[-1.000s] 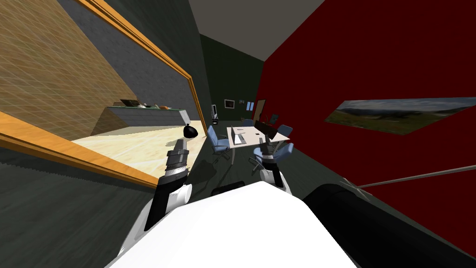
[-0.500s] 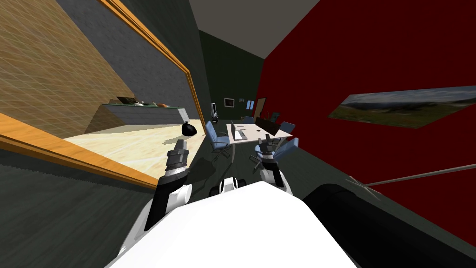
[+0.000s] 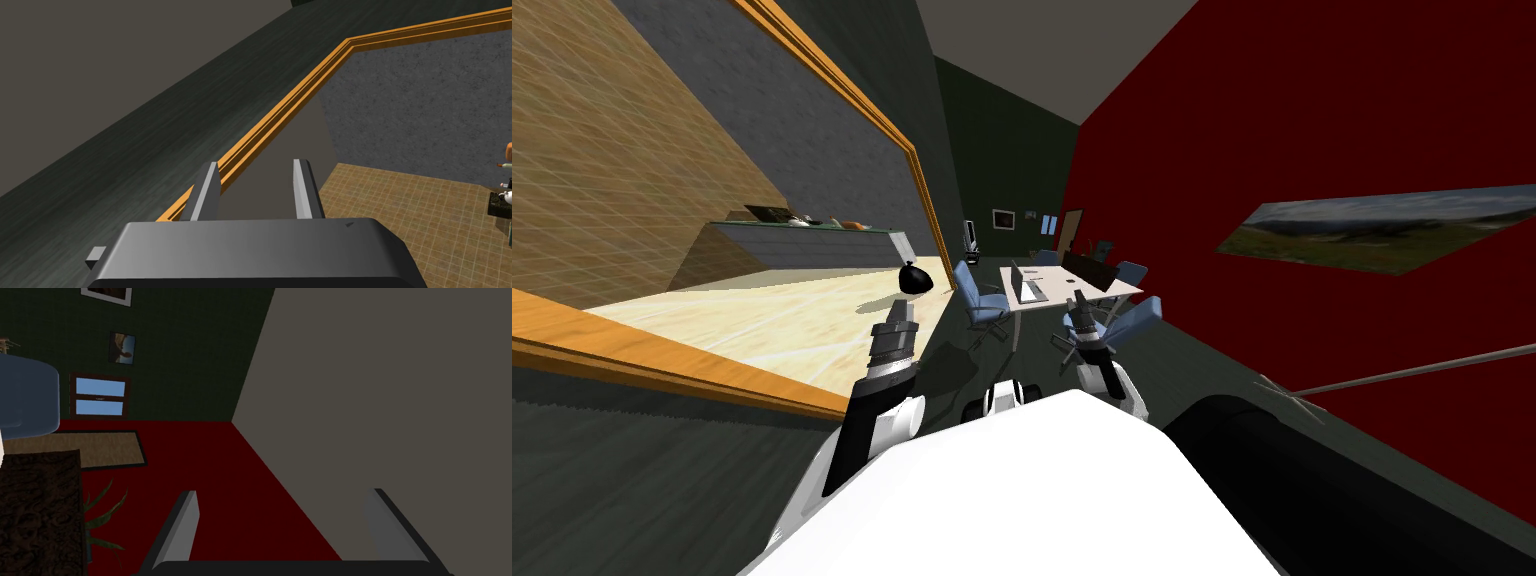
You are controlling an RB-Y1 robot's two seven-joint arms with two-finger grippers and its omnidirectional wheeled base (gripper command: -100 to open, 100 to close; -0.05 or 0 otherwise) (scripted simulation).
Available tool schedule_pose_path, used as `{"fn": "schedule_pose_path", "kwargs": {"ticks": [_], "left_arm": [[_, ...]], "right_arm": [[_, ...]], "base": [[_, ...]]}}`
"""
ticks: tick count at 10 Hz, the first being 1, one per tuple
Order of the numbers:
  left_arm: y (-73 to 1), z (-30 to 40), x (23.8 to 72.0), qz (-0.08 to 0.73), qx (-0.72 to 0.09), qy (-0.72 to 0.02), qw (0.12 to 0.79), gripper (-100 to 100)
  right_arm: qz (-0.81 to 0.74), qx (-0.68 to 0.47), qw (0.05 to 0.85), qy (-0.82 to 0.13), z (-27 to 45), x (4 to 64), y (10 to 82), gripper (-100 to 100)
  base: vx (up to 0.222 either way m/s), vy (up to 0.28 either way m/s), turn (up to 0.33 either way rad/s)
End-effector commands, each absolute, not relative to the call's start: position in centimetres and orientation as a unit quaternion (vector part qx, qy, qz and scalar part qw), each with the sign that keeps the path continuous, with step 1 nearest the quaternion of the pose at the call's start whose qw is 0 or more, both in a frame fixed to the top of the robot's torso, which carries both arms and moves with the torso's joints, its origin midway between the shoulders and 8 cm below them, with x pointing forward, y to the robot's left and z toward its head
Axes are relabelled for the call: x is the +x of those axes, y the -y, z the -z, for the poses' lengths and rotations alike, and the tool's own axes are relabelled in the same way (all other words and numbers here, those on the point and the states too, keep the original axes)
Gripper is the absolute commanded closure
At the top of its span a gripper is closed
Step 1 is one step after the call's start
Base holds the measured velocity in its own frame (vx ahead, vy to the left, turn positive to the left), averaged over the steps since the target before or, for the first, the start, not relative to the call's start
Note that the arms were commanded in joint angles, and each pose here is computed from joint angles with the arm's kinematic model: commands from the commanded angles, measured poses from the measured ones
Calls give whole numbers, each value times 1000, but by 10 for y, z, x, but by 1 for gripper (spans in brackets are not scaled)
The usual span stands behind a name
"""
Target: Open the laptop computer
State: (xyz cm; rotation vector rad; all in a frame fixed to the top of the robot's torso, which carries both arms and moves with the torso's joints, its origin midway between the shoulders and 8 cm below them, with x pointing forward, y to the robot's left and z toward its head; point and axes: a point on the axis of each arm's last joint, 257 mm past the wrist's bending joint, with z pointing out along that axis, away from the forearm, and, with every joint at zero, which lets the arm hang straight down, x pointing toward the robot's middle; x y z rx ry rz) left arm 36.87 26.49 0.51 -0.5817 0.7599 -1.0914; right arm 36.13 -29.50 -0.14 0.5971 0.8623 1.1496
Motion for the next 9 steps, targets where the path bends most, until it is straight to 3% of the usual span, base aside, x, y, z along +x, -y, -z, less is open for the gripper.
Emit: {"fn": "schedule_pose_path", "kwargs": {"ticks": [1,9], "left_arm": [[-265,-5,369,499,-266,-347,748,0],[-265,-5,369,499,-266,-347,748,0]], "right_arm": [[-467,233,733,-436,13,368,294,-100],[-276,89,777,-558,50,387,303,-100]], "base": [[111,90,-48],[107,121,-62]]}}
